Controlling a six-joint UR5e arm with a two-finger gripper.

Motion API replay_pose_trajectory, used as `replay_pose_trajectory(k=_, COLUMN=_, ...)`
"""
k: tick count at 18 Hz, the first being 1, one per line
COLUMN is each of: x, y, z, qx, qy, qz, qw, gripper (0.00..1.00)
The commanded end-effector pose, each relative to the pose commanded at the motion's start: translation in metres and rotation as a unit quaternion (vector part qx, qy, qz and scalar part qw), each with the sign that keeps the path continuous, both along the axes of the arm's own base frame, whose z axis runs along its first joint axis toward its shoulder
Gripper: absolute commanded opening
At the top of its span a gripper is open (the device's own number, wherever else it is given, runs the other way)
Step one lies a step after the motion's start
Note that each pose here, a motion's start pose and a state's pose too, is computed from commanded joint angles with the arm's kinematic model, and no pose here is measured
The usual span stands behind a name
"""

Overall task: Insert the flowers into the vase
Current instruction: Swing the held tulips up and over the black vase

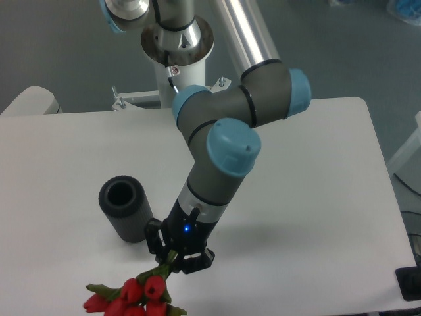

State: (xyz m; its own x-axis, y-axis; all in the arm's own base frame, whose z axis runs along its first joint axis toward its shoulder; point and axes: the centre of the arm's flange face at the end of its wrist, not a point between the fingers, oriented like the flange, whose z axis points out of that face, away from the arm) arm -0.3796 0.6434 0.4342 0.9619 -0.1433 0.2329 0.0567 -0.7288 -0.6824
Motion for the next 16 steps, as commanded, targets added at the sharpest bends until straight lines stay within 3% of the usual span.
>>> replay_pose_trajectory(k=4, x=-0.012, y=-0.017, z=0.041, qx=0.116, qy=-0.087, qz=-0.027, qw=0.9891, gripper=0.0)
replay_pose_trajectory(k=9, x=-0.023, y=-0.051, z=0.07, qx=0.203, qy=-0.151, qz=-0.047, qw=0.9664, gripper=0.0)
replay_pose_trajectory(k=14, x=-0.02, y=-0.075, z=0.058, qx=0.222, qy=-0.169, qz=-0.045, qw=0.9593, gripper=0.0)
replay_pose_trajectory(k=16, x=-0.015, y=-0.094, z=0.064, qx=0.249, qy=-0.181, qz=-0.051, qw=0.9503, gripper=0.0)
